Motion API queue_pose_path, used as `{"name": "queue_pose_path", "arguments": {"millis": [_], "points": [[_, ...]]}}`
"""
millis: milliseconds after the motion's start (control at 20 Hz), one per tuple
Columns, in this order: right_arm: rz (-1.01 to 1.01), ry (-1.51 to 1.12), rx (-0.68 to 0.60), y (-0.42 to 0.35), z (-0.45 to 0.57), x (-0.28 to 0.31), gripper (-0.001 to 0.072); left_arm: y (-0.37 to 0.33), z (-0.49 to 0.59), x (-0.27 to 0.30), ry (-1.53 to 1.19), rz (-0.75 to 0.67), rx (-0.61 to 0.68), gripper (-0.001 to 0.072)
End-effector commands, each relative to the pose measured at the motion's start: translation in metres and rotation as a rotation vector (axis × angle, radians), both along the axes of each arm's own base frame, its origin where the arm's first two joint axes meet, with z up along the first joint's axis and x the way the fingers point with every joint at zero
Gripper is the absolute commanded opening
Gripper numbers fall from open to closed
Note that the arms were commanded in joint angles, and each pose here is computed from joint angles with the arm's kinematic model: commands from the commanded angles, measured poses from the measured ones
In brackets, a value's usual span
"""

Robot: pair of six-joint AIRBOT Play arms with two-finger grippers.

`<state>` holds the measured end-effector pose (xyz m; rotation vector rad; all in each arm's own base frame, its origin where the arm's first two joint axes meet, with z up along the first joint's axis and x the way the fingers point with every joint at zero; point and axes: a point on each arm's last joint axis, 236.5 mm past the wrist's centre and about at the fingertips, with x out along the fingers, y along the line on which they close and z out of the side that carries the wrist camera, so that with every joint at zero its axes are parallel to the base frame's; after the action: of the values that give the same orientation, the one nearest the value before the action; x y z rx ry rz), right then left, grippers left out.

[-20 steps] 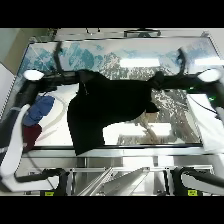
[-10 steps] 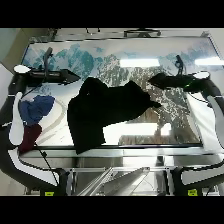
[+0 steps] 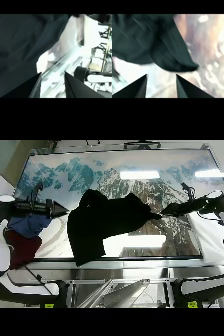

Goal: Fold the shirts.

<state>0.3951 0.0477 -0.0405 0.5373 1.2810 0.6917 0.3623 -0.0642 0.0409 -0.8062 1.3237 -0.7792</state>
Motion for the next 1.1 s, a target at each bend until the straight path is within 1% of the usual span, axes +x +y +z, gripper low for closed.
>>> {"name": "queue_pose_path", "arguments": {"millis": [0,50,250,300,350,550,900,950,1000,1050], "points": [[0.079,-0.024,-0.071,-0.009,-0.020,-0.013,0.0476,0.022,-0.031,-0.035,0.083,0.108,0.051,0.0300],[0.094,-0.046,-0.080,-0.008,-0.021,-0.011,0.0531,0.031,-0.036,-0.036,0.080,0.167,0.063,0.0300],[0.117,-0.154,-0.157,-0.010,-0.031,0.008,0.0535,0.056,-0.051,-0.047,0.093,0.314,0.081,0.0300],[0.118,-0.158,-0.163,-0.008,-0.034,0.010,0.0561,0.060,-0.056,-0.050,0.100,0.340,0.083,0.0300],[0.127,-0.153,-0.163,-0.005,-0.039,0.010,0.0672,0.063,-0.059,-0.053,0.111,0.362,0.081,0.0300],[0.213,-0.128,-0.168,0.011,-0.060,0.000,0.0671,0.063,-0.068,-0.063,0.146,0.382,0.063,0.0300],[0.142,-0.199,-0.248,0.002,-0.068,0.028,0.0658,0.068,-0.071,-0.057,0.129,0.406,0.086,0.0299],[0.131,-0.197,-0.232,0.005,-0.066,0.029,0.0615,0.071,-0.073,-0.055,0.124,0.419,0.097,0.0299],[0.129,-0.190,-0.211,0.009,-0.064,0.027,0.0418,0.075,-0.077,-0.052,0.114,0.433,0.114,0.0300],[0.132,-0.179,-0.183,0.014,-0.060,0.024,0.0200,0.078,-0.080,-0.049,0.100,0.438,0.127,0.0300]]}}
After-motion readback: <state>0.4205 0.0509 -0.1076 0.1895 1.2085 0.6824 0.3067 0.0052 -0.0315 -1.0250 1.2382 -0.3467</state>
